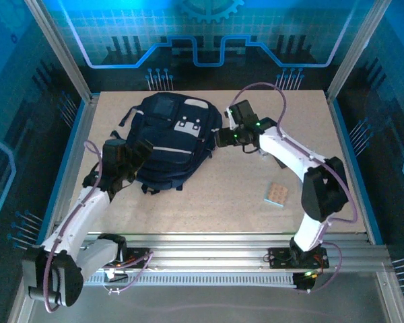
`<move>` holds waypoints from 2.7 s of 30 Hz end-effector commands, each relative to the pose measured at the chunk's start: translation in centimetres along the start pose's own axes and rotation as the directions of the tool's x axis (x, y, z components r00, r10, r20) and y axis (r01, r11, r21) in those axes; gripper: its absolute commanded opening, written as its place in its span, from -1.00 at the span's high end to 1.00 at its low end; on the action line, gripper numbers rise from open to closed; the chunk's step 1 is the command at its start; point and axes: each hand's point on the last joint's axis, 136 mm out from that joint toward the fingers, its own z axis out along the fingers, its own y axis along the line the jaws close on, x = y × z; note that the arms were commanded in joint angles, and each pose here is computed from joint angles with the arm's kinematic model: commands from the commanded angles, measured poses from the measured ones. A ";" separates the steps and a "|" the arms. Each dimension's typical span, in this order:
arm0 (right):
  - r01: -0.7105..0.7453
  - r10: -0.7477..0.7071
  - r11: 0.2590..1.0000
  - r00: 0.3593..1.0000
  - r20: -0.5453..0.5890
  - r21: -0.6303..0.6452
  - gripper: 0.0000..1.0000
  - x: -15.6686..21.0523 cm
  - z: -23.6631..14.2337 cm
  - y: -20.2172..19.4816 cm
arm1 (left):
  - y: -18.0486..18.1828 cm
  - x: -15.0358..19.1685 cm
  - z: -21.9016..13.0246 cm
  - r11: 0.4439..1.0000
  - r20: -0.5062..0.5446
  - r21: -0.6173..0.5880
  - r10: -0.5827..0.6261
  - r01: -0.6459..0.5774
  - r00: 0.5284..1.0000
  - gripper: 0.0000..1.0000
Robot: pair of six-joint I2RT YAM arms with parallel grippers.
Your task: Pack books, pencil case, and school supplies into a backpack
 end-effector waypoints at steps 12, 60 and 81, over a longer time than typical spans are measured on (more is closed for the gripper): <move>-0.033 0.014 0.967 0.997 -0.078 -0.253 0.04 -3.5 9.5 4.6 | -5.4 1.4 5.1 0.973 -0.035 0.041 0.229 -0.227 0.973 -0.98; 0.005 -0.008 0.999 0.994 -0.106 -0.033 0.07 1.9 4.3 3.4 | -7.2 5.4 10.6 0.875 -0.278 0.068 0.478 -0.479 0.834 -0.72; -0.347 0.342 0.938 0.927 -0.157 -0.008 -0.13 4.2 8.8 -7.9 | -5.3 12.3 16.9 0.707 -0.317 -0.167 0.621 -0.687 0.717 -0.04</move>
